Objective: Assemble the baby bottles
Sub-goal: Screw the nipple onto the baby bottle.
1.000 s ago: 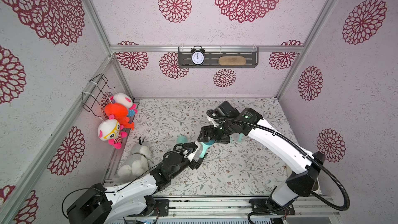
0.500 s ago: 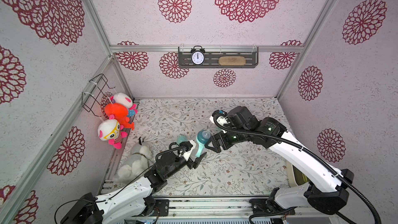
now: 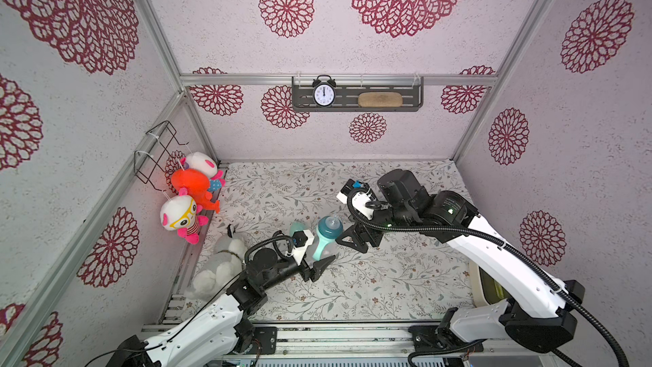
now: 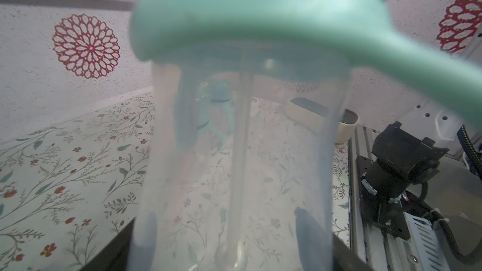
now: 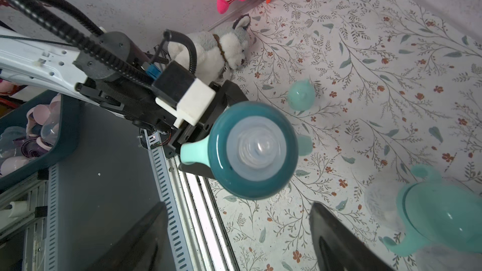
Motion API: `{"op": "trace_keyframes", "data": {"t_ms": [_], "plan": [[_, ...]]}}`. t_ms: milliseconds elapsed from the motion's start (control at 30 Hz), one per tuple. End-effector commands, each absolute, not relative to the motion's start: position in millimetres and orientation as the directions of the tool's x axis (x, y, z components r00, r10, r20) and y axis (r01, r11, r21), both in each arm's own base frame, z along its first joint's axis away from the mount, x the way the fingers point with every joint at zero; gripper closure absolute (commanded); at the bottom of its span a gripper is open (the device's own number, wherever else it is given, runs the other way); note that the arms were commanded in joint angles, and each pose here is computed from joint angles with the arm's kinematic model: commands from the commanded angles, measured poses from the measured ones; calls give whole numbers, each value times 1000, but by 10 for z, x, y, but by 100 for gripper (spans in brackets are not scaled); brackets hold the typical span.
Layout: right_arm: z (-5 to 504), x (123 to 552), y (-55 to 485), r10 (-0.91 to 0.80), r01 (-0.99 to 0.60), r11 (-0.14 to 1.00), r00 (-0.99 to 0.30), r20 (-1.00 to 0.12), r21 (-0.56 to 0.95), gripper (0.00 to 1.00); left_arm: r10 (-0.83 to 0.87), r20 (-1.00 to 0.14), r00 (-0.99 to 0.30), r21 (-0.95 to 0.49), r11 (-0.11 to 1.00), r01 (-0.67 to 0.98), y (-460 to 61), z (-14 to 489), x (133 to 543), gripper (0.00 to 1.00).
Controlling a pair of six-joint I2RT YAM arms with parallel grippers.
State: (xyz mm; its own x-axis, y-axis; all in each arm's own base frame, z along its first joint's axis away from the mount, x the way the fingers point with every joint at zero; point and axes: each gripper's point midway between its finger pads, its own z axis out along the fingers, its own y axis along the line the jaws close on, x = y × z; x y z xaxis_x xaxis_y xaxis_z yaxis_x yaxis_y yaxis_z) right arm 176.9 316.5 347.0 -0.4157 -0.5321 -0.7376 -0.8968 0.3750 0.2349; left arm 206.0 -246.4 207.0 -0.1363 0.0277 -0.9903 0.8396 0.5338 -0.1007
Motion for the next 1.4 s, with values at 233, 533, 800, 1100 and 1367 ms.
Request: {"op": "trace_keyframes", "data": {"t_ms": [233, 533, 800, 1100, 1367], "plan": [[3370, 1787, 3302, -596, -930, 301, -357, -719, 213, 14, -8, -990, -142, -129, 473, 871, -2524, 2253, 1984, 100], [3299, 1795, 3378, -603, -930, 282, -363, -710, 235, 14, 3, -990, -144, -125, 479, 869, -2520, 2252, 1993, 100], [3213, 1870, 3391, -603, -923, 297, -381, -701, 245, 13, -1, -990, -142, -125, 478, 869, -2515, 2278, 1986, 100], [3191, 1927, 3412, -589, -914, 303, -402, -701, 269, 13, -1, -990, -138, -121, 486, 866, -2496, 2264, 1985, 100], [3134, 1918, 3466, -597, -910, 286, -415, -686, 301, 14, 3, -990, -138, -119, 492, 862, -2493, 2256, 1999, 100]]}}
